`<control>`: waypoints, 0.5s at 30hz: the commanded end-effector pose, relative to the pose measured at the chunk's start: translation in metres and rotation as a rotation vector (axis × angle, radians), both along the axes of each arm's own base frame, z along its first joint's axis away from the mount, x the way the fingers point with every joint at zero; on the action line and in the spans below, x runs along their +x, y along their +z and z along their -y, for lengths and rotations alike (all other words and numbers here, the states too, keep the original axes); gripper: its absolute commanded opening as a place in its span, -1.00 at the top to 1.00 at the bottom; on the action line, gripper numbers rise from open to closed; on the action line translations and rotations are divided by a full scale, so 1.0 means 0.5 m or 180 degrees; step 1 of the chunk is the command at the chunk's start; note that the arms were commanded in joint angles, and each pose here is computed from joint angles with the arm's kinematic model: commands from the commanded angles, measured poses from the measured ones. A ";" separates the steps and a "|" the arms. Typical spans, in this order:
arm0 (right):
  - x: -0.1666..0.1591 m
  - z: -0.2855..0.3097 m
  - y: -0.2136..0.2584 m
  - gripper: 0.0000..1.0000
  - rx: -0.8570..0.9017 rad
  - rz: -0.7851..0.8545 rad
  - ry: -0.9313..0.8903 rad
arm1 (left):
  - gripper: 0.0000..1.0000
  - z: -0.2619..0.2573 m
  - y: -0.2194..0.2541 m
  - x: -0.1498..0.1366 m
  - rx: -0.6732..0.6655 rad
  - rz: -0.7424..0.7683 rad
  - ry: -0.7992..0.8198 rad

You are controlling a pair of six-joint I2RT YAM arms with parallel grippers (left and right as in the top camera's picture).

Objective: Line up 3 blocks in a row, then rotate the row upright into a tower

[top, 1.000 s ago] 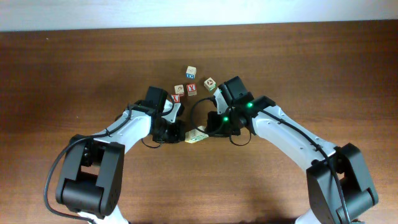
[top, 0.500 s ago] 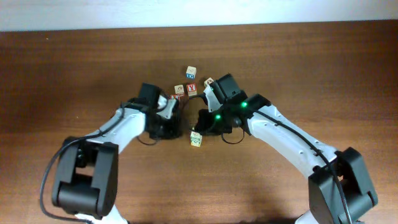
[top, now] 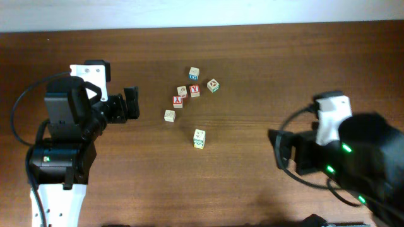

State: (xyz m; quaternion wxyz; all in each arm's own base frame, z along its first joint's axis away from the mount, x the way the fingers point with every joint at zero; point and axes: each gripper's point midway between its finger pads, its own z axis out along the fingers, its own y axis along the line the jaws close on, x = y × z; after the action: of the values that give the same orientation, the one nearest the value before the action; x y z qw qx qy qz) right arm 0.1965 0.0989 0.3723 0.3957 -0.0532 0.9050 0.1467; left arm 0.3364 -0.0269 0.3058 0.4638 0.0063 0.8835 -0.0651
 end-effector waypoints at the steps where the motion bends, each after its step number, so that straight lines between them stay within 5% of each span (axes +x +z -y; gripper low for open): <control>1: -0.029 0.026 0.035 -0.97 0.0077 0.0253 -0.0034 | -0.99 -0.007 0.008 -0.001 0.0067 0.0044 0.0021; 5: -0.052 0.051 0.014 -0.97 -0.0143 0.0167 -0.0036 | -0.98 -0.007 0.007 -0.002 0.0067 0.0036 0.0021; 8: 0.015 0.117 0.005 -0.97 -0.0426 0.0375 -0.0647 | -0.98 -0.007 0.007 -0.002 0.0067 0.0036 0.0021; 10: 0.066 0.113 0.012 -0.97 -0.0628 0.0888 -0.0224 | -0.98 -0.007 0.007 -0.002 0.0066 0.0036 0.0020; 15: 0.098 0.163 -0.099 -0.97 -0.0494 0.1959 -0.0529 | -0.98 -0.007 0.007 -0.002 0.0067 0.0034 0.0021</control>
State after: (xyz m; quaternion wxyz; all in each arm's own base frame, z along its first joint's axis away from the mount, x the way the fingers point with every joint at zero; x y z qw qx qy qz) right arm 0.2484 0.0146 0.3563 0.6399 -0.0318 0.7676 0.0178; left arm 0.3359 -0.0260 0.3044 0.4614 0.0050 0.8849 -0.0629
